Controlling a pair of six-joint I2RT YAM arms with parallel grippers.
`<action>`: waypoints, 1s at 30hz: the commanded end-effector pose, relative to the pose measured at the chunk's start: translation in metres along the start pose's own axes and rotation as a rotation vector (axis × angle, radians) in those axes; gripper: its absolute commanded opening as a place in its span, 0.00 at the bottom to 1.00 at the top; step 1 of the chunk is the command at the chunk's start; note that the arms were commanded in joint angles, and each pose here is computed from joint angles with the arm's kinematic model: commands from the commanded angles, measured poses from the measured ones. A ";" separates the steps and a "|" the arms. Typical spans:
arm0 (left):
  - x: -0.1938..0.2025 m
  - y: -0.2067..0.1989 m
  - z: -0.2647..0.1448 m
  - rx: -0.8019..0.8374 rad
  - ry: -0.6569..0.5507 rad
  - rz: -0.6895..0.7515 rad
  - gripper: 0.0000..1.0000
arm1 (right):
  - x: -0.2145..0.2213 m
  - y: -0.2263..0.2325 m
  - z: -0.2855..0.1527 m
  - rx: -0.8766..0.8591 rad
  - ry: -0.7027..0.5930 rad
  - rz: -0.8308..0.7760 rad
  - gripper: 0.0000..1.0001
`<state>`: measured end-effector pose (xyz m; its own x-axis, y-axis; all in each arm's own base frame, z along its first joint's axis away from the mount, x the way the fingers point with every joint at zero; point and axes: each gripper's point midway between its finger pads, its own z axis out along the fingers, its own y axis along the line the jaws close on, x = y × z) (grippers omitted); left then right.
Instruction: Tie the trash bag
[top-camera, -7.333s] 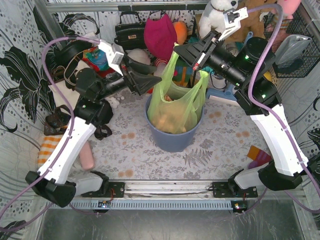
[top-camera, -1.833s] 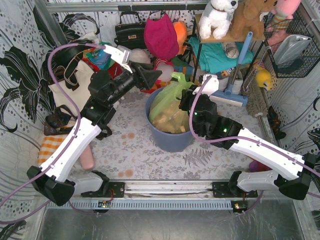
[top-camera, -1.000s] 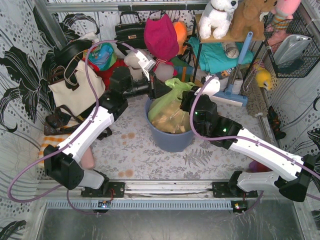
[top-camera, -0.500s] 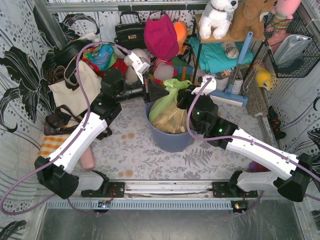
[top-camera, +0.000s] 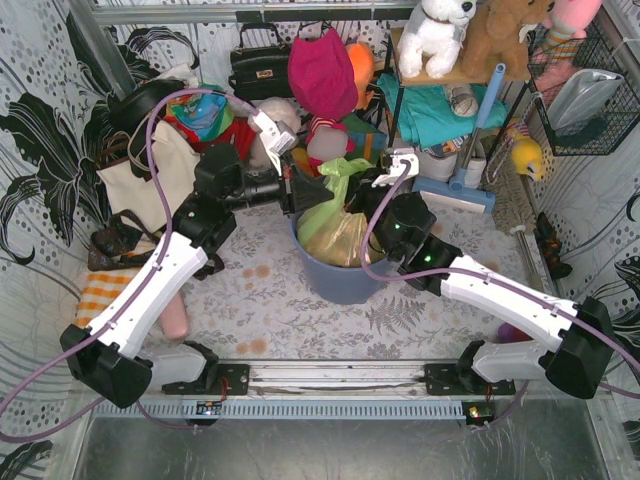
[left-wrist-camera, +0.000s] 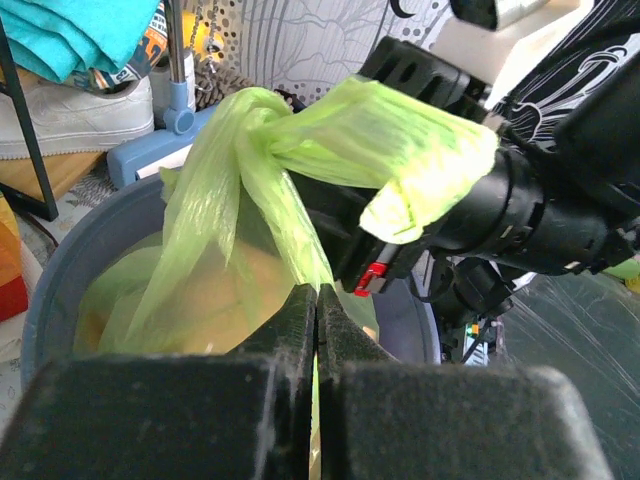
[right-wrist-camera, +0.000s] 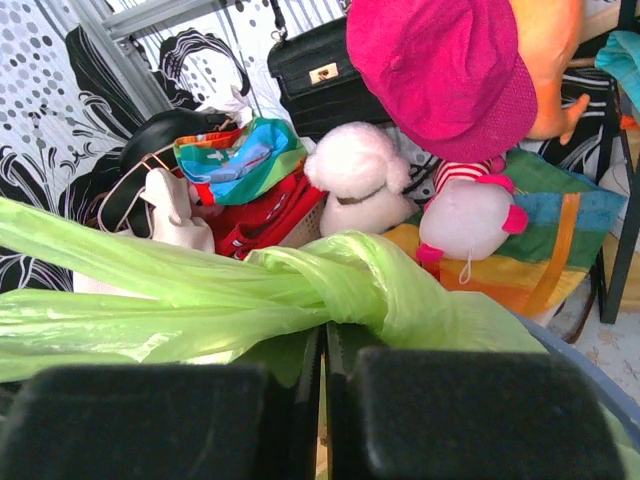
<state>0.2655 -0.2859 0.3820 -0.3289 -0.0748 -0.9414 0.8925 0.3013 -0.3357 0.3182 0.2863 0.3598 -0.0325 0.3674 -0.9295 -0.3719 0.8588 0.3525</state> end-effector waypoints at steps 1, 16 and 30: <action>-0.002 -0.018 -0.005 0.061 -0.006 0.026 0.03 | -0.014 0.013 0.005 -0.087 -0.080 -0.005 0.00; 0.019 -0.044 0.003 0.159 0.048 -0.001 0.05 | -0.027 0.056 -0.016 -0.404 -0.229 -0.008 0.00; 0.036 -0.027 -0.009 0.004 0.067 0.001 0.19 | -0.038 0.072 -0.055 -0.657 -0.413 0.064 0.00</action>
<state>0.2190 -0.2978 0.3560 -0.3920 0.0001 -0.9200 0.9011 0.2017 -0.3839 0.2680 0.3183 0.3833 0.1760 0.5234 -0.8337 -0.7840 0.5867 0.2029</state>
